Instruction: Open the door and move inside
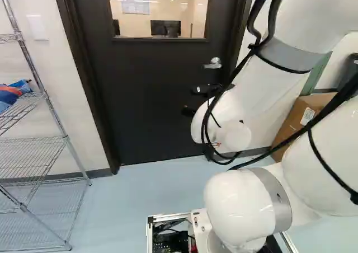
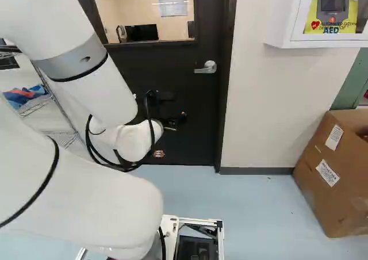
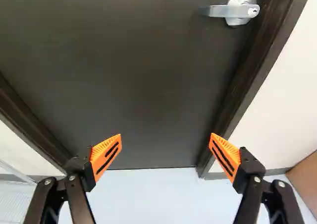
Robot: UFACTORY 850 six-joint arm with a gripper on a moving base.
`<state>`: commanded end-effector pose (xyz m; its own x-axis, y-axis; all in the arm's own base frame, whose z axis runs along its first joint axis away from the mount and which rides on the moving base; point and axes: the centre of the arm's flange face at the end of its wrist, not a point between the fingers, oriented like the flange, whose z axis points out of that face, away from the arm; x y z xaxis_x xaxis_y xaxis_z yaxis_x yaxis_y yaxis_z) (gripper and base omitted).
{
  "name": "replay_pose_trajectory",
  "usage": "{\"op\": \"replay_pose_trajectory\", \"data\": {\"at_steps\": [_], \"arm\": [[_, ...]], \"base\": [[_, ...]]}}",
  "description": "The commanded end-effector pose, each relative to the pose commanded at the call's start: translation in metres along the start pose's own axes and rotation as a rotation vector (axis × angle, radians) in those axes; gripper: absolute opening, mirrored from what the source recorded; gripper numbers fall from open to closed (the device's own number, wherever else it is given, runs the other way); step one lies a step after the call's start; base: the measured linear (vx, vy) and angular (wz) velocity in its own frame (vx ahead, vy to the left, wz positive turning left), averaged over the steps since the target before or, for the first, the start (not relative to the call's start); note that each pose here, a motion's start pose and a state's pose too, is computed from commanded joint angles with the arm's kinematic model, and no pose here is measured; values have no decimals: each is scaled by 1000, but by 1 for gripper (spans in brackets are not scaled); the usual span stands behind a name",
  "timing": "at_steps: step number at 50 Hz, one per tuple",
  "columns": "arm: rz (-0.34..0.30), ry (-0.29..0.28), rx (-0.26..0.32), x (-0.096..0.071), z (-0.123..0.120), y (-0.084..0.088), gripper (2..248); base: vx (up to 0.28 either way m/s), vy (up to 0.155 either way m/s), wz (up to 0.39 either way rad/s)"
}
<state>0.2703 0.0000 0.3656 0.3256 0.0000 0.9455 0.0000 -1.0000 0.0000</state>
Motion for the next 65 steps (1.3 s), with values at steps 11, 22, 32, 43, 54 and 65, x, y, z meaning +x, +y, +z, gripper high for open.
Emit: {"op": "replay_pose_trajectory", "data": {"at_steps": [11, 22, 32, 43, 54, 65], "arm": [[0, 0, 0, 0, 0, 0, 247], [0, 0, 0, 0, 0, 0, 247], [0, 0, 0, 0, 0, 0, 247], [0, 0, 0, 0, 0, 0, 247], [0, 0, 0, 0, 0, 0, 247], [0, 0, 0, 0, 0, 0, 247]], "base": [[93, 1, -8], [94, 1, -8], [87, 1, -8], [56, 1, -7], [50, 1, -5], [33, 0, -4]]}}
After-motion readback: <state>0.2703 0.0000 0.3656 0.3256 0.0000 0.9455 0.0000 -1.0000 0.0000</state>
